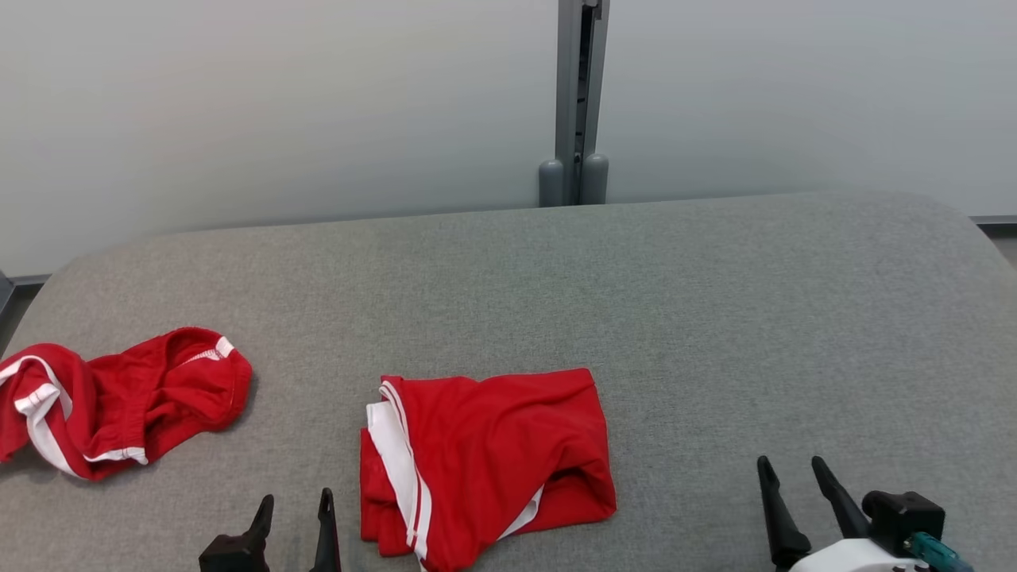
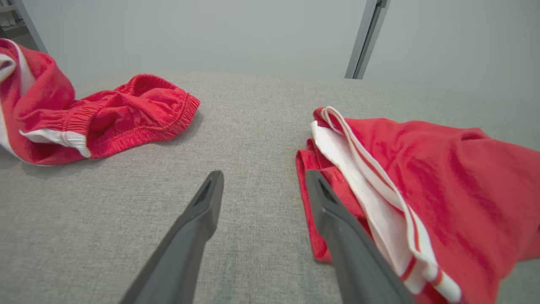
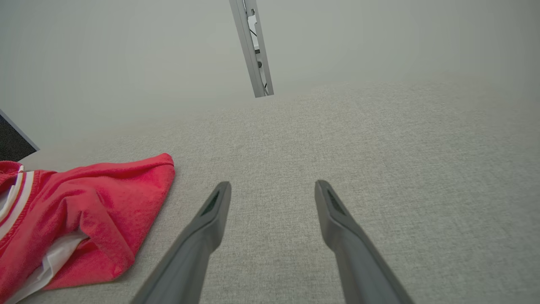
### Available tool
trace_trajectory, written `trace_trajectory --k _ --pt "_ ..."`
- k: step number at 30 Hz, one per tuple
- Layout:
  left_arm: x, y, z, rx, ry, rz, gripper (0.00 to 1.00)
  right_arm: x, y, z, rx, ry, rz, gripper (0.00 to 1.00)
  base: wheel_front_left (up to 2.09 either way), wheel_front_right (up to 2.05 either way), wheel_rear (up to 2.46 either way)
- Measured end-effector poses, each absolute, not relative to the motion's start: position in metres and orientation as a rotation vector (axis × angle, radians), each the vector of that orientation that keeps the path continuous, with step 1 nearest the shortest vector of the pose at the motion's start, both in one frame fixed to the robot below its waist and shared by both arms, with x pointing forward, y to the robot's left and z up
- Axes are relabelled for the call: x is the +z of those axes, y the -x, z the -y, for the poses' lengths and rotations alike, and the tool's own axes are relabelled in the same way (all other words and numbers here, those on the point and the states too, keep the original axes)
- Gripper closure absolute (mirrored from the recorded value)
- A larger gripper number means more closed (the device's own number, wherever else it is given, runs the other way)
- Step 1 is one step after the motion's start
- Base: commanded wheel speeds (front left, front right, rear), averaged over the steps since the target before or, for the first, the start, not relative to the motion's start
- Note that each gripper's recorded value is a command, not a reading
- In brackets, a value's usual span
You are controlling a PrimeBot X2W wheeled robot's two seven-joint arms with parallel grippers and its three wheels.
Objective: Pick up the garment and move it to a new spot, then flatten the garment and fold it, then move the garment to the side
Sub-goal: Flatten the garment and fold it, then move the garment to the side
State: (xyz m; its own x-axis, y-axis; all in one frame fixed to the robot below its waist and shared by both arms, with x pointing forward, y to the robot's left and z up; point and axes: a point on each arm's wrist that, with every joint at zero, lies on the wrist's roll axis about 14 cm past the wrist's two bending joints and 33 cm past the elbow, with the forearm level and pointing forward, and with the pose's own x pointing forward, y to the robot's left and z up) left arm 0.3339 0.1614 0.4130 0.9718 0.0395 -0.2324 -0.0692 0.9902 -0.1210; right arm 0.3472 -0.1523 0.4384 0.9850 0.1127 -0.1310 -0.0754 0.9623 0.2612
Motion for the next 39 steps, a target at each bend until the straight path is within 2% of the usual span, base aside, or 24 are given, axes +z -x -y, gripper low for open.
trace_trajectory --k 4,16,24,25,26,27,34,39 --pt "0.407 -0.332 -0.157 0.043 0.136 -0.252 0.0 0.431 -0.354 0.131 0.154 -0.271 -0.181 0.0 0.0 0.0 0.0" --pt "0.397 -0.345 -0.157 0.039 0.143 -0.288 0.0 0.417 -0.407 0.047 0.38 -0.332 -0.299 0.0 0.0 0.0 0.0" --pt "0.39 -0.34 -0.174 0.097 0.144 -0.31 0.0 0.385 -0.41 0.011 0.453 -0.363 -0.448 0.0 0.0 0.0 0.0" --pt "0.39 -0.339 -0.175 0.101 0.146 -0.311 0.0 0.383 -0.408 0.008 0.468 -0.355 -0.463 0.2 0.0 0.0 0.0" --pt "0.39 -0.339 -0.176 0.104 0.147 -0.312 0.0 0.38 -0.407 0.005 0.477 -0.358 -0.477 0.78 0.0 0.0 0.0" --pt "0.39 -0.339 -0.176 0.107 0.15 -0.31 0.0 0.378 -0.405 0.003 0.483 -0.364 -0.488 1.0 0.0 0.0 0.0" --pt "0.396 -0.341 -0.172 0.095 0.161 -0.292 0.0 0.381 -0.408 0.004 0.485 -0.339 -0.479 1.0 0.0 0.0 0.0" --pt "0.403 -0.346 -0.162 0.057 0.169 -0.269 0.0 0.427 -0.448 0.039 0.442 -0.266 -0.302 1.0 0.0 0.0 0.0"
